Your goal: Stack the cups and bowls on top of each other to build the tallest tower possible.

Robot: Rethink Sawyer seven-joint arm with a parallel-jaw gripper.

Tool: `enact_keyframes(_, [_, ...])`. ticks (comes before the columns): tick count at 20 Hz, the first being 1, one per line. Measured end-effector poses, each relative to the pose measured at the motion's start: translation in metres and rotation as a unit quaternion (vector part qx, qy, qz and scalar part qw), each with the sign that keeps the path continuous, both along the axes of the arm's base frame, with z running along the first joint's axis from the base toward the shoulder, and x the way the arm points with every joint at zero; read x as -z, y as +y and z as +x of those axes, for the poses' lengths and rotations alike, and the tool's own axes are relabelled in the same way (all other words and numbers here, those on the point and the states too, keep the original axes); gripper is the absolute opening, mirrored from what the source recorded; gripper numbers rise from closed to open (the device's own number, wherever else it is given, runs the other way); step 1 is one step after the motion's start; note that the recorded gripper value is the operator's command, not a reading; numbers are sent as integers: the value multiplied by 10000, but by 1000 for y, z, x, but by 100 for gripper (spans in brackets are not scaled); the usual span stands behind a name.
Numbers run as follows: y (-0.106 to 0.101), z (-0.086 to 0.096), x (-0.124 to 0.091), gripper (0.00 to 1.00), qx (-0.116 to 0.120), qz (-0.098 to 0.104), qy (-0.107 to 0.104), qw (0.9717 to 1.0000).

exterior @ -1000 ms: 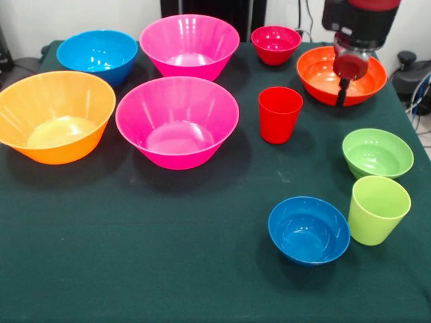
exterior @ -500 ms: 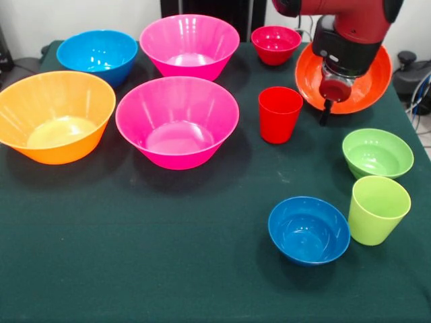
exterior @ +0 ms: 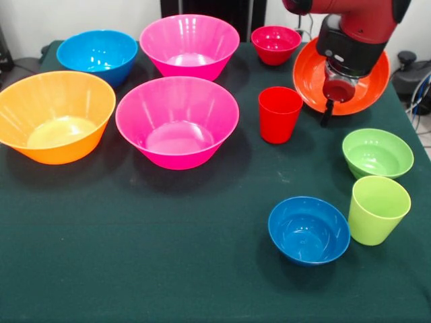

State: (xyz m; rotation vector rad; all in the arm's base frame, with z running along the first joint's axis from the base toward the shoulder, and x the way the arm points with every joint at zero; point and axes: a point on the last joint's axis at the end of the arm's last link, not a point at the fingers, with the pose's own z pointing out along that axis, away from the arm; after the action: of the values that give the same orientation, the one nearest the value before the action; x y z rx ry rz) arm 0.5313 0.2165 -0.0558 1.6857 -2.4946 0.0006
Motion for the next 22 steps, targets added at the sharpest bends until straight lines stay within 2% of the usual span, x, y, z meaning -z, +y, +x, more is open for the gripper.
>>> enact_keyframes(7, [1, 1, 0, 100, -27, -40, 34, 10000])
enact_keyframes(14, [3, 6, 1, 100, -27, -98, 206, 9997])
enact_keyframes(15, [4, 8, 0, 0, -39, -136, 295, 9995])
enact_keyframes(18, [5, 10, -4, 0, -17, -144, 358, 9993])
enact_keyframes(22, [7, 12, -9, 0, 66, -158, 616, 9980])
